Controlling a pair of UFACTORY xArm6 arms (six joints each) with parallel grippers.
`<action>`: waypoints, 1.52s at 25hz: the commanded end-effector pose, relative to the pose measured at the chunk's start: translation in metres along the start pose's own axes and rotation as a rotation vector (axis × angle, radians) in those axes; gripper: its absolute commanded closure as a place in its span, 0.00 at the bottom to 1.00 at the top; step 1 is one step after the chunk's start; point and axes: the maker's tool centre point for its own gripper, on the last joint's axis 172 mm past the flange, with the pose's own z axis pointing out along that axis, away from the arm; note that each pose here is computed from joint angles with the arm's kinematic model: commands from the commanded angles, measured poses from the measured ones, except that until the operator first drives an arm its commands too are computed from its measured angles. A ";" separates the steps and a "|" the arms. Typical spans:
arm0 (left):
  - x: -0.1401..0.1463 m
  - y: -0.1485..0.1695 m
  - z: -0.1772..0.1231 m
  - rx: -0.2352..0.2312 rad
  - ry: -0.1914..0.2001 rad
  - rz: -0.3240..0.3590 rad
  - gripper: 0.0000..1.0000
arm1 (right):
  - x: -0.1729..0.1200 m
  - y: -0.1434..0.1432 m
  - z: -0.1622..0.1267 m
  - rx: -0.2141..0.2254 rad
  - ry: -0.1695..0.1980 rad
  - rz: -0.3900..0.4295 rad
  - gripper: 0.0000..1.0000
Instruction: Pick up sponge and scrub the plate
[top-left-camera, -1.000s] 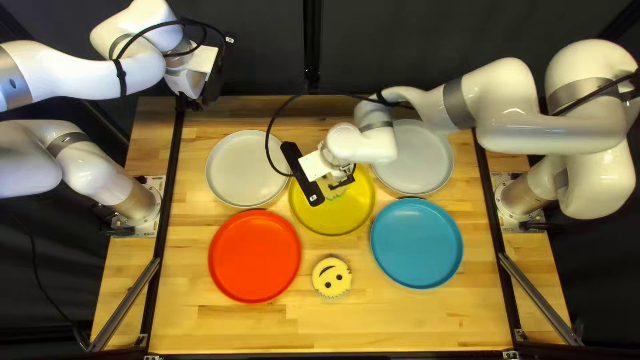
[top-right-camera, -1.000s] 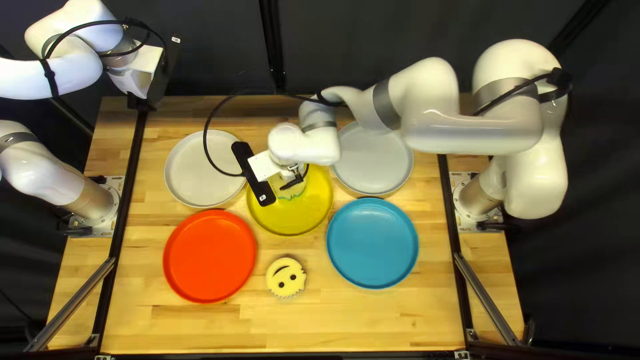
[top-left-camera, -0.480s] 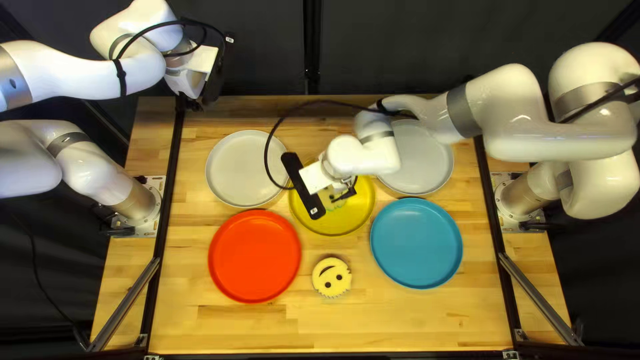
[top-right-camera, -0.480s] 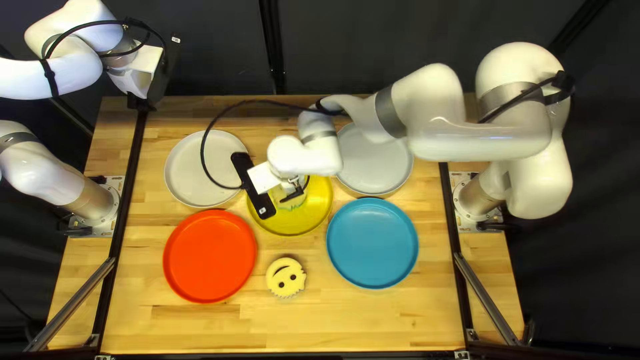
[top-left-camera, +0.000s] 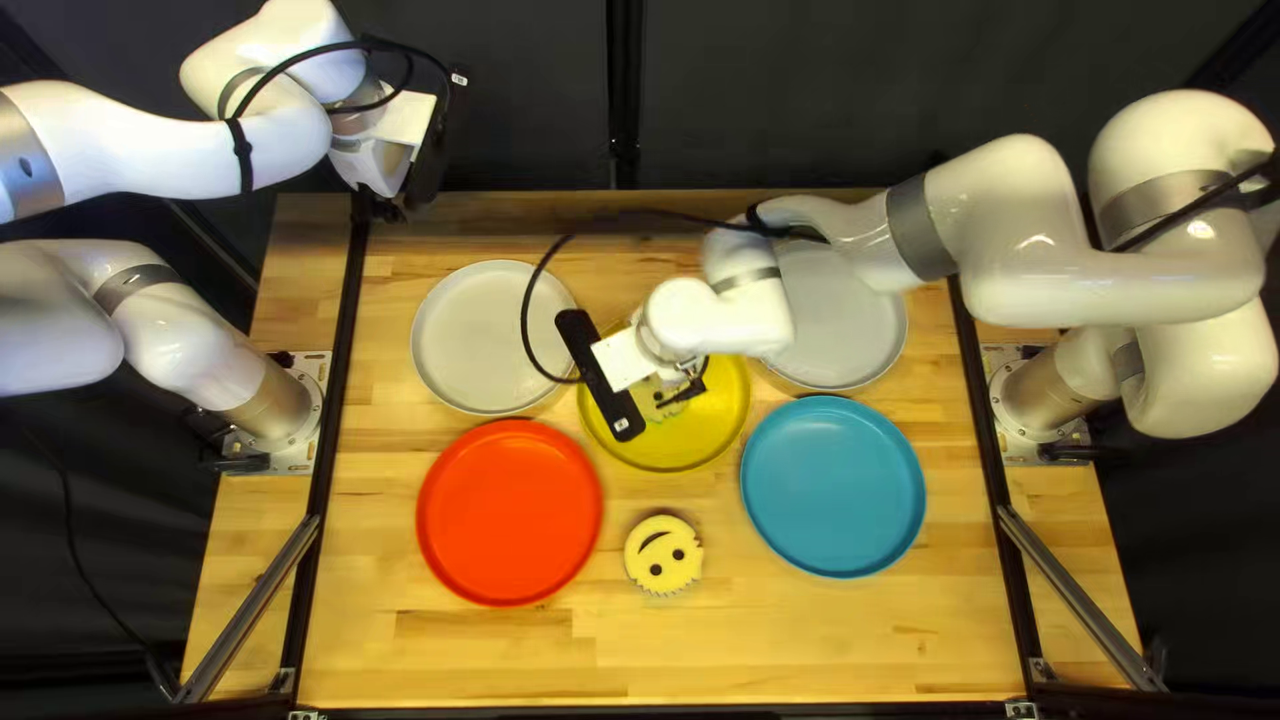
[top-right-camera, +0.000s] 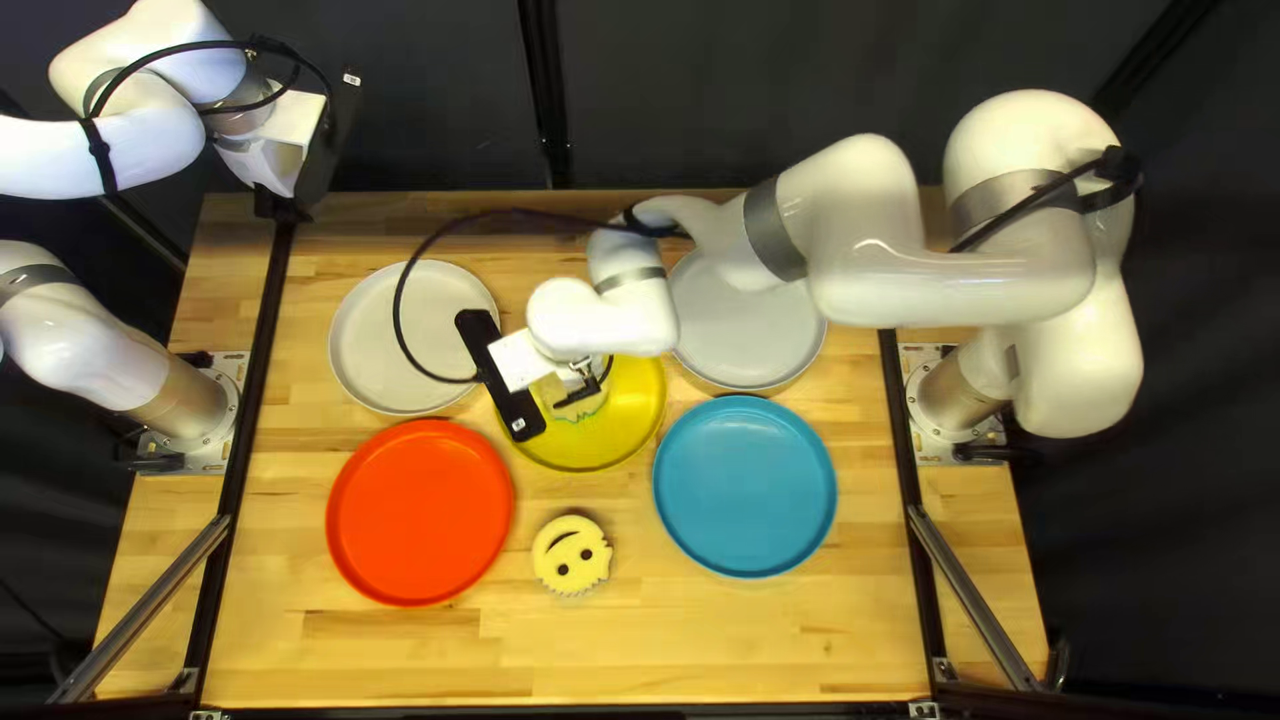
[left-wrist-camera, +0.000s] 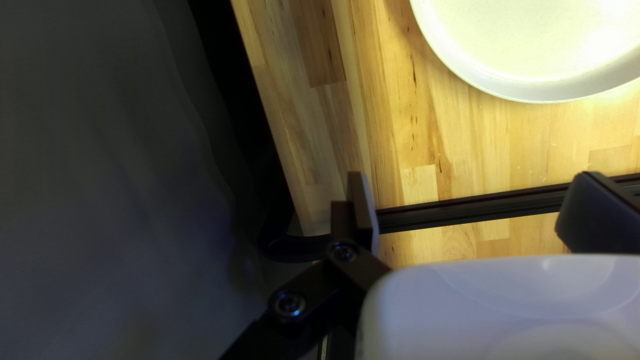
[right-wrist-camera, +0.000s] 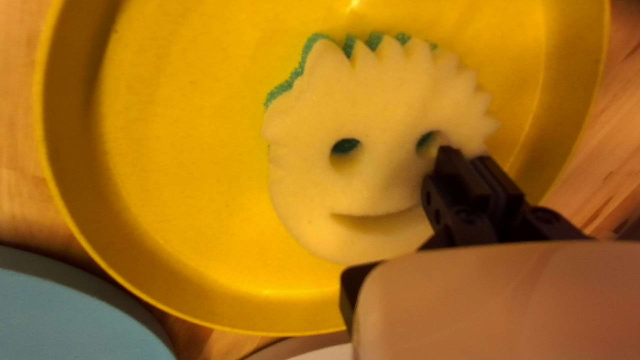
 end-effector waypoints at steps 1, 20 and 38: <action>0.000 0.000 0.000 0.000 0.000 0.000 0.00 | -0.004 0.012 -0.001 0.043 0.011 0.067 1.00; 0.000 0.000 0.000 0.000 0.000 0.000 0.00 | 0.008 -0.074 -0.016 -0.005 0.009 -0.034 1.00; 0.000 0.000 0.000 0.000 0.000 0.000 0.00 | 0.038 -0.052 -0.018 -0.034 0.006 -0.061 1.00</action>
